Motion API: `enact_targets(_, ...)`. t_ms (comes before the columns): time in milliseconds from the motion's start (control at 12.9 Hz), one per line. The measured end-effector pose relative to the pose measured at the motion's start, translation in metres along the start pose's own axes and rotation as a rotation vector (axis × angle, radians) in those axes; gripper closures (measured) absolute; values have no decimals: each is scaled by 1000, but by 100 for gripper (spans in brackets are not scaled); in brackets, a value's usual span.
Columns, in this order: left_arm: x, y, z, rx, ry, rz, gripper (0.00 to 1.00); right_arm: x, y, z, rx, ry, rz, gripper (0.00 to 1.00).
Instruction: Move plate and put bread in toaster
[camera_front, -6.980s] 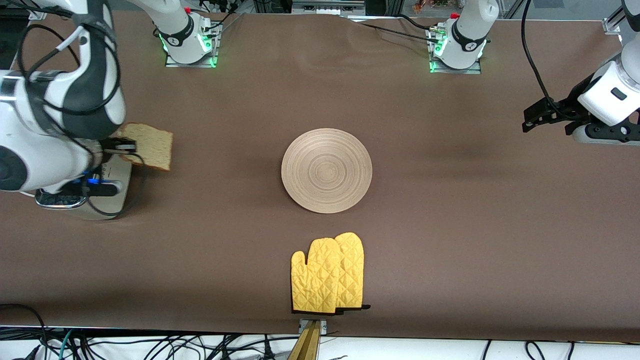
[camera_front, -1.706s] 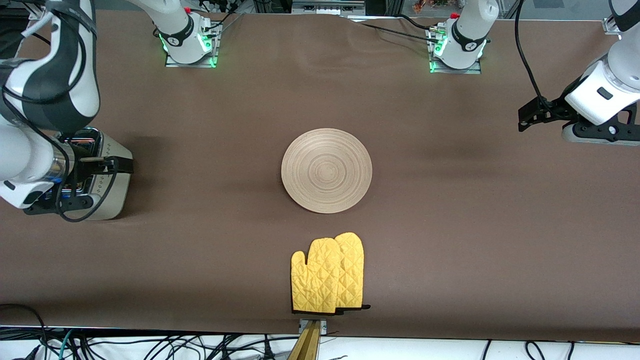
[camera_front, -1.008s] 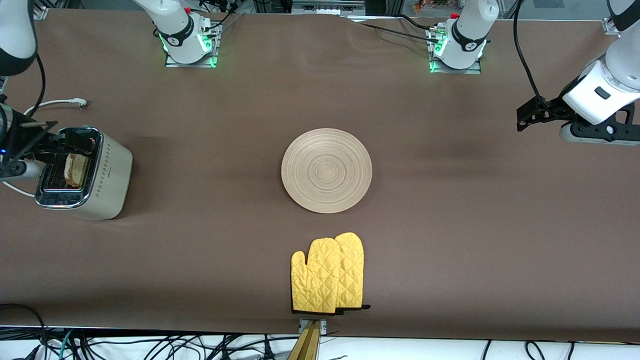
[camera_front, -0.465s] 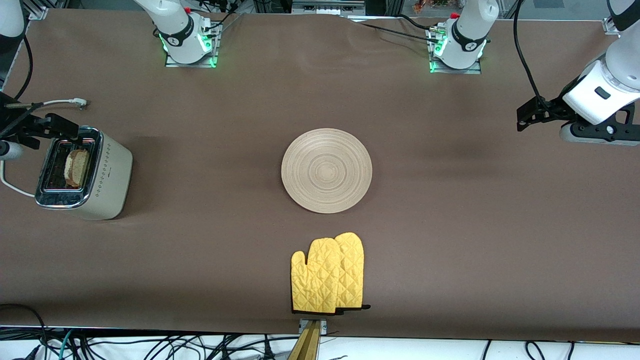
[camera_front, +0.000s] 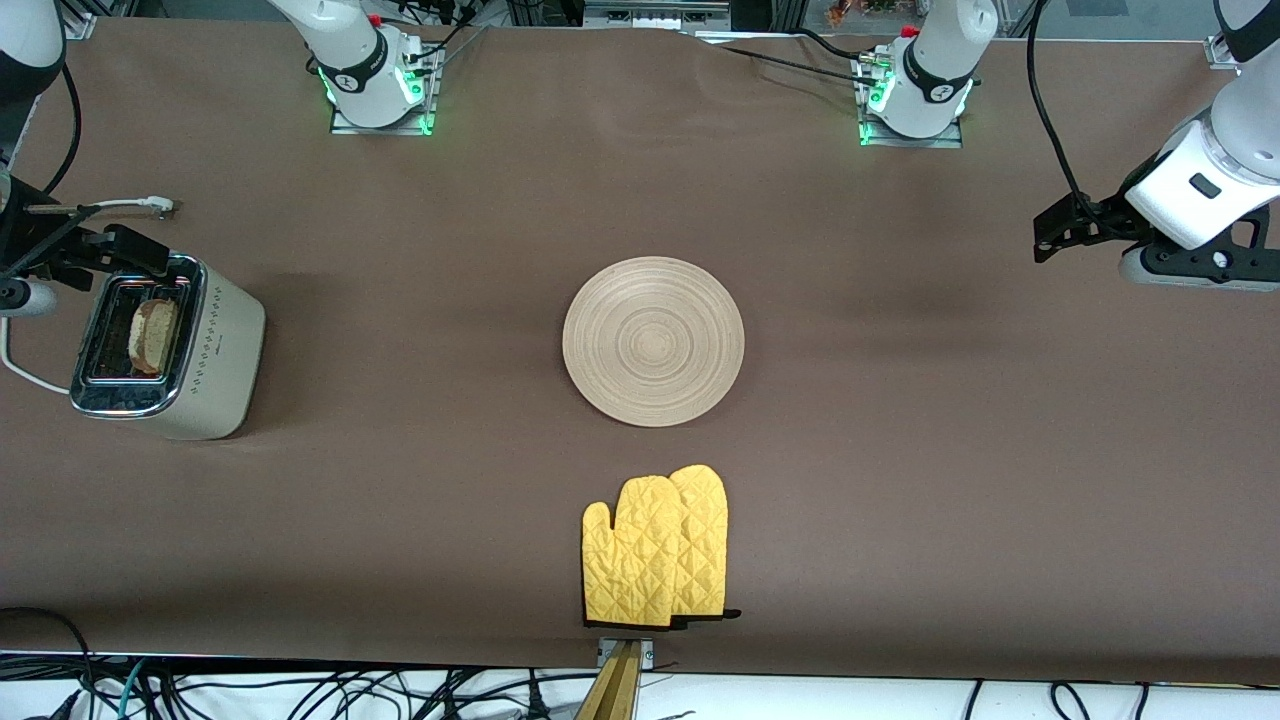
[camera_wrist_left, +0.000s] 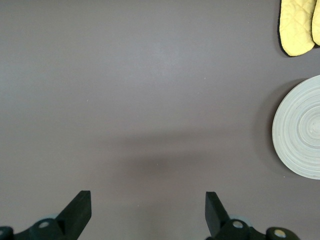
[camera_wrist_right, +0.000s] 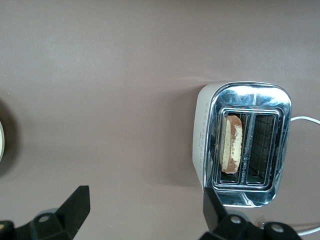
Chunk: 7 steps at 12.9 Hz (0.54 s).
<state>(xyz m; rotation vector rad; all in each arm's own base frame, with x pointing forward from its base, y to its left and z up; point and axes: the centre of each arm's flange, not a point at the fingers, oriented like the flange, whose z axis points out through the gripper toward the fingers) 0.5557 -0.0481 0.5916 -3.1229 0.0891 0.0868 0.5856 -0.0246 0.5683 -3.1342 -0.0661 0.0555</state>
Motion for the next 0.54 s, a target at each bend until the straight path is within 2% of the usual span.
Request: enact_targets(543, 0, 1, 0, 0, 0, 1, 0, 2, -4, 5, -2, -9, -9, 0)
